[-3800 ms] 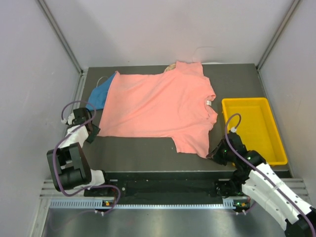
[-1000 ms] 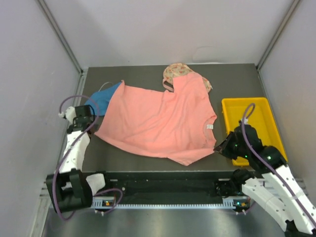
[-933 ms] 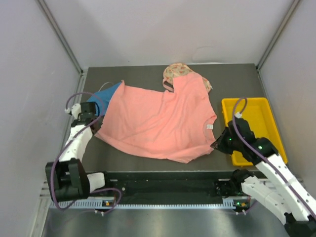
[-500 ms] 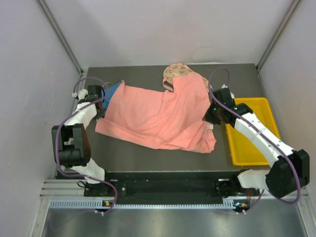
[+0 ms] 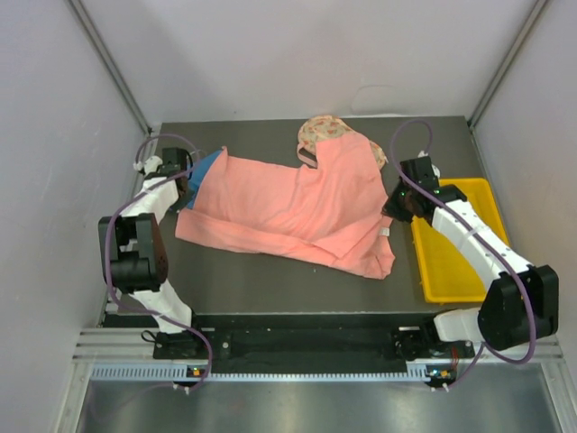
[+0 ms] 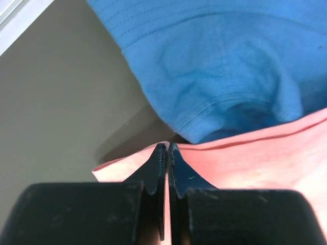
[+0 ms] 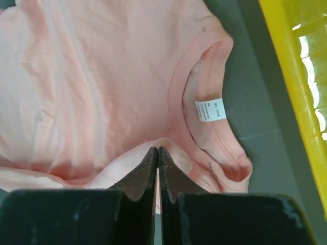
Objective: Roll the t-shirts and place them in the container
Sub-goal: Fold the T-shirt at the center of the board.
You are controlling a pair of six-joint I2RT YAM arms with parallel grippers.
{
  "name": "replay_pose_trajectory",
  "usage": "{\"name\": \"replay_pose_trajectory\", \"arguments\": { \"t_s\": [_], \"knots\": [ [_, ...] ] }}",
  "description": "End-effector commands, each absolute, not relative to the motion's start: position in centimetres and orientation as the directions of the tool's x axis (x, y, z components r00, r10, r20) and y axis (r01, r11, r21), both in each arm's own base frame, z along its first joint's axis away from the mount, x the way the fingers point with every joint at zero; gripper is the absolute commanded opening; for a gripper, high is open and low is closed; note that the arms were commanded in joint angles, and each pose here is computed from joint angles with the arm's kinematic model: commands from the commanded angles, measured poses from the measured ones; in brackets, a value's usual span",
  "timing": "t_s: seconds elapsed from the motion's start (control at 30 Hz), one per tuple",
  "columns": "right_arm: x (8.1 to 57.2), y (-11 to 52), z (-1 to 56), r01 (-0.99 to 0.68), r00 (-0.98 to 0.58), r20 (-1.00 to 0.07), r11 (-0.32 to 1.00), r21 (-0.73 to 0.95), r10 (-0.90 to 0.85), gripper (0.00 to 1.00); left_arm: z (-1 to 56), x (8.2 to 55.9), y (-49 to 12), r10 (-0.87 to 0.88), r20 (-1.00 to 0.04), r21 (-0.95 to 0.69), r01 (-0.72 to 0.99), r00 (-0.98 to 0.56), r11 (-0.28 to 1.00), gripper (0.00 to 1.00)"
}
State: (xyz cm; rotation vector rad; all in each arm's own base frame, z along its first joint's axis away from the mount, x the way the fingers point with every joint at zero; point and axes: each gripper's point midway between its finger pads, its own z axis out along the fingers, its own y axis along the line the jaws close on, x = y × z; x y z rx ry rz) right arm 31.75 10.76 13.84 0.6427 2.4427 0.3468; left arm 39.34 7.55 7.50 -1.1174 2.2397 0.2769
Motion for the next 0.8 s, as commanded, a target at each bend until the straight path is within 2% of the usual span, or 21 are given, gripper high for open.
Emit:
{"name": "replay_pose_trajectory", "arguments": {
  "t_s": [0.0,0.33,0.5,0.53,0.57,0.6,0.63,0.67,0.77],
  "knots": [
    [32.9,9.8,14.9,0.354,-0.671,-0.525,0.848,0.395,0.524,0.00,8.7,40.8,7.7,-0.644,-0.635,-0.099,-0.782,-0.427,0.616,0.00],
    [33.1,8.4,14.9,0.380,-0.653,-0.537,0.844,0.378,0.534,0.00,8.1,41.4,7.3,-0.636,-0.628,-0.103,-0.762,-0.449,0.640,0.00],
    [33.7,9.5,13.6,0.357,-0.692,-0.498,0.848,0.392,0.522,0.00,7.5,42.7,5.3,-0.645,-0.589,-0.180,-0.698,-0.488,0.693,0.02],
    [33.7,9.5,13.4,0.355,-0.697,-0.495,0.849,0.391,0.519,0.05,7.4,42.8,5.0,-0.646,-0.582,-0.188,-0.692,-0.493,0.697,0.11],
    [33.9,9.7,13.3,0.350,-0.699,-0.494,0.850,0.393,0.516,0.11,7.4,42.8,4.9,-0.647,-0.578,-0.195,-0.686,-0.497,0.701,0.15],
    [34.0,9.7,13.2,0.348,-0.700,-0.496,0.852,0.391,0.514,0.17,7.7,43.0,4.7,-0.649,-0.576,-0.208,-0.679,-0.497,0.704,0.25],
    [34.3,9.7,13.4,0.346,-0.698,-0.500,0.853,0.392,0.513,0.30,7.8,42.8,4.8,-0.649,-0.575,-0.208,-0.678,-0.498,0.705,0.36],
    [34.6,9.9,13.6,0.328,-0.709,-0.502,0.862,0.387,0.495,0.33,8.4,42.7,5.0,-0.653,-0.580,-0.220,-0.678,-0.487,0.701,0.49],
    [34.9,10.1,14.6,0.308,-0.717,-0.509,0.872,0.381,0.476,0.46,9.8,41.4,6.5,-0.710,-0.557,-0.290,-0.700,-0.430,0.652,0.62]
  ]
}}
